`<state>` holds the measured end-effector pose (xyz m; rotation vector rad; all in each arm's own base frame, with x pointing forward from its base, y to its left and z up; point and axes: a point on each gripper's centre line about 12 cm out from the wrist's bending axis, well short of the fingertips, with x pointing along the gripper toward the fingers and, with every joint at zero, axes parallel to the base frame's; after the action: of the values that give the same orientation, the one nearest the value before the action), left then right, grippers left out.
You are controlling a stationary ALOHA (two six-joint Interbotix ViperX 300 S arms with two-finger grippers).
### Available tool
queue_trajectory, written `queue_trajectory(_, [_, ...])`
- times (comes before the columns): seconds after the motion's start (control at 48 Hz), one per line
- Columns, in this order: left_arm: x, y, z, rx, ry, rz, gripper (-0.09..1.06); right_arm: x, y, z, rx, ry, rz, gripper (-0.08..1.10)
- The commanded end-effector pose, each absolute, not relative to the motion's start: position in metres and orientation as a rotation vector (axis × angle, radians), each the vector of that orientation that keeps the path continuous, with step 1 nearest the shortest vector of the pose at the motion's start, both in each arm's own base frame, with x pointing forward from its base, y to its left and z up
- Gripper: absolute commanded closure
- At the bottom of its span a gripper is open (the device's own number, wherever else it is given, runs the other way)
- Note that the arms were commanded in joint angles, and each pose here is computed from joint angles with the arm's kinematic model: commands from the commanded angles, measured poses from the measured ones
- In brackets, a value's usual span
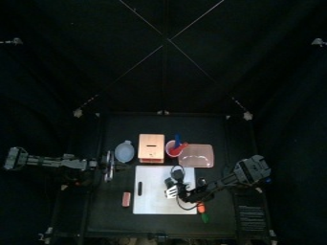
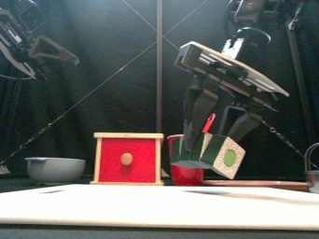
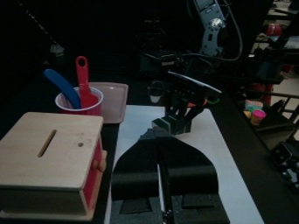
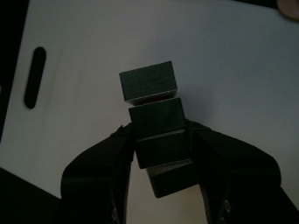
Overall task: Place sushi on board then cut the sushi with the knife then place the pieces on the plate
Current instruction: Place the sushi on the board
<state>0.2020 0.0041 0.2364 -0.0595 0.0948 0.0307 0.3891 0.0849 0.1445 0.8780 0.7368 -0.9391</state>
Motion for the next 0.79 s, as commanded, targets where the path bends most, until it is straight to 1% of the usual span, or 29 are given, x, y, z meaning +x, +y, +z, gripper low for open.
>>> queue_trajectory(0.021, [0.204, 0.005, 0.240, -0.065, 0.085, 0.036, 1.00, 0.401, 0.089, 0.162, 0.961, 0.717, -0.987, 0.45])
queue_trajectory(0.271, [0.203, 0.006, 0.238, -0.060, 0.090, 0.041, 1.00, 0.433, 0.087, 0.161, 1.000, 0.690, -1.038, 0.45])
queue_trajectory(0.354, [0.203, 0.006, 0.237, -0.061, 0.101, 0.041, 1.00, 0.442, 0.081, 0.160, 0.999, 0.682, -1.083, 0.45])
queue_trajectory(0.562, [0.202, 0.006, 0.230, -0.058, 0.156, 0.039, 1.00, 0.442, 0.079, 0.152, 0.990, 0.714, -1.221, 0.45])
queue_trajectory(0.792, [0.201, 0.008, 0.227, -0.056, 0.177, 0.050, 1.00, 0.443, 0.085, 0.149, 1.012, 0.739, -1.246, 0.45])
